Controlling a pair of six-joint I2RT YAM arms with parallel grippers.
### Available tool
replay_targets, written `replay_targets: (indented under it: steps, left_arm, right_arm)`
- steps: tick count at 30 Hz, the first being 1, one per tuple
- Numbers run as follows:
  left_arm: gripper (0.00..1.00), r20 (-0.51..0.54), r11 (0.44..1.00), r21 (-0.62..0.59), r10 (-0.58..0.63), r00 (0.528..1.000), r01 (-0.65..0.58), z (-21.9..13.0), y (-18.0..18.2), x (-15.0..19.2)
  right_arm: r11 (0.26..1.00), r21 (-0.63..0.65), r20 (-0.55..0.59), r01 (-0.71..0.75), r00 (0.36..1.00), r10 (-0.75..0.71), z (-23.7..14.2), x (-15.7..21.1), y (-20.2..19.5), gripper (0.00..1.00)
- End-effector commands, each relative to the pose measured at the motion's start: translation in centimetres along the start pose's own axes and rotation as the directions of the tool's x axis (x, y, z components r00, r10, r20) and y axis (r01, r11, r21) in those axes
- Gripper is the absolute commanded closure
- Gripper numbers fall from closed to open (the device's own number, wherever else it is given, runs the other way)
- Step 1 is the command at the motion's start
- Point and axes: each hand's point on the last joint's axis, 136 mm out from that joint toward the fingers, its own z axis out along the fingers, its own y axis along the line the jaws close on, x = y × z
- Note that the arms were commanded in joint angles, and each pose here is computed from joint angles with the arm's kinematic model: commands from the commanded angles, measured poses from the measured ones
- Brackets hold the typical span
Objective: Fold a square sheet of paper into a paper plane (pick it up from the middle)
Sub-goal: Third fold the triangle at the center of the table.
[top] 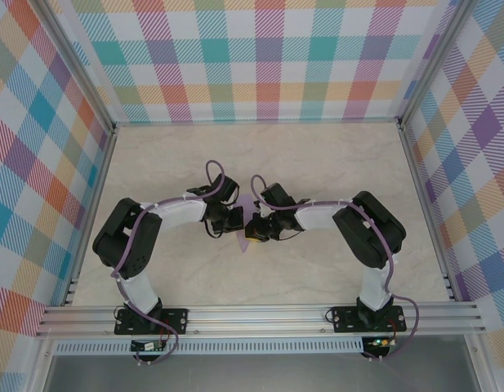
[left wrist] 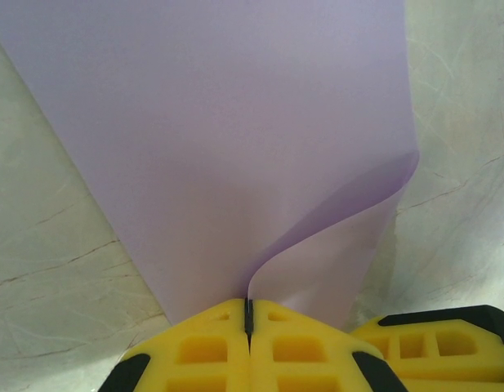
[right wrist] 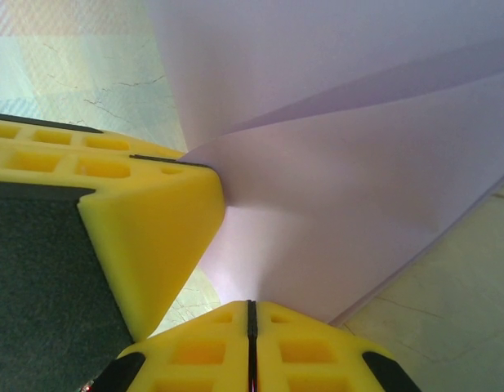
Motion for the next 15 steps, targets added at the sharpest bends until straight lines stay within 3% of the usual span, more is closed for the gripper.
replay_targets:
  steps: [1,15]
  left_arm:
    - [0.98,-0.004,1.000,0.011,0.000,1.000,0.000,0.1,0.0,-0.4]
    - [0.99,-0.012,1.000,-0.002,-0.014,1.000,0.014,0.6,0.6,-0.1]
  right_arm:
    - [0.998,-0.052,-0.012,0.047,0.999,-0.048,-0.3,0.0,1.6,0.92]
    - [1.000,-0.007,-0.063,0.022,0.998,-0.023,0.9,2.1,-0.2,0.95]
